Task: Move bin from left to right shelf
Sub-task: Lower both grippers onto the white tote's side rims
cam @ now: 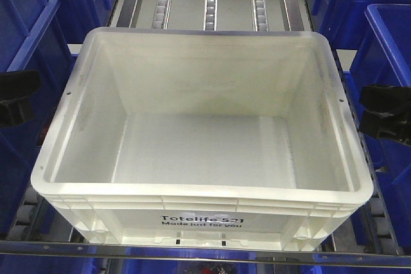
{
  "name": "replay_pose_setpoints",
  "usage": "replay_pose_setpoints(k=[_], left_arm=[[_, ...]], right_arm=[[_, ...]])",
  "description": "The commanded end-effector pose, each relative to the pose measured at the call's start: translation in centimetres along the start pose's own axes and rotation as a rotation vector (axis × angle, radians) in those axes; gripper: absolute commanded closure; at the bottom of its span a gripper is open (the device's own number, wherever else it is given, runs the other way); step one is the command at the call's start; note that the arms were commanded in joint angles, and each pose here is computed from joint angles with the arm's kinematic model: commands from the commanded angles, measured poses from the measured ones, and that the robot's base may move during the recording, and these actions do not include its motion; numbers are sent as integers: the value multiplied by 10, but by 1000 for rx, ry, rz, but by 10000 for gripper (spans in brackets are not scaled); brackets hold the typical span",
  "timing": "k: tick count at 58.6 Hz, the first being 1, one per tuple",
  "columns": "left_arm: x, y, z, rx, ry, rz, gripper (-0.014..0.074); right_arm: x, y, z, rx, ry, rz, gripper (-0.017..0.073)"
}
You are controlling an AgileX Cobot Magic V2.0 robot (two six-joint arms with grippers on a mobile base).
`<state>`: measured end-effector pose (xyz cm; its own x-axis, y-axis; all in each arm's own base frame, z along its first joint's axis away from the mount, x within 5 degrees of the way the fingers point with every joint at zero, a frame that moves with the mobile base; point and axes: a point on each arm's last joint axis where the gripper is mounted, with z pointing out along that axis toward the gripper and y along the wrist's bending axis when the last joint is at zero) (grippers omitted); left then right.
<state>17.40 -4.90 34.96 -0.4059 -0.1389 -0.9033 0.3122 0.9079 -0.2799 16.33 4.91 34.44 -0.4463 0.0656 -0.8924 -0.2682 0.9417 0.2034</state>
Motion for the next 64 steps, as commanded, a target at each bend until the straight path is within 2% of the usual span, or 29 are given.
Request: replay_pose_setpoints(k=[1,7,16,22,29,35,38,44,49,57,64], left_arm=[[-16,-3,-5,-2,-92,-14,573],[-16,-3,-5,-2,-93,-15,526],[-16,-3,-5,-4,-93,-3,424],[-16,-3,-5,-5,-93,26,324],[-16,-3,-5,-6,-95,27,209],[-17,-3,-5,-8,-98,27,167],[-17,-3,-5,-10,-101,31,165],[-17,-1,-2,-23,-100,69,165],[-15,1,5,-26,-76,65,165],[-17,3,17,-24,-35,61,165],[-27,4,29,-20,7,96,165]], right_arm=[[-17,2,-6,2,-109,-11,543],[-17,2,-6,2,-109,-12,488],[-17,2,-6,4,-109,-20,333],[-17,2,-6,4,-108,-23,158],[-16,1,-5,5,-100,-26,-41],[-15,1,0,7,-78,-24,-144],[-14,0,3,8,-69,-18,-162],[-13,-1,9,13,-56,-17,-151],[-14,-2,12,17,-58,-15,-146],[-18,-2,16,24,-40,-38,-138],[-29,-1,21,26,-11,-57,-132]])
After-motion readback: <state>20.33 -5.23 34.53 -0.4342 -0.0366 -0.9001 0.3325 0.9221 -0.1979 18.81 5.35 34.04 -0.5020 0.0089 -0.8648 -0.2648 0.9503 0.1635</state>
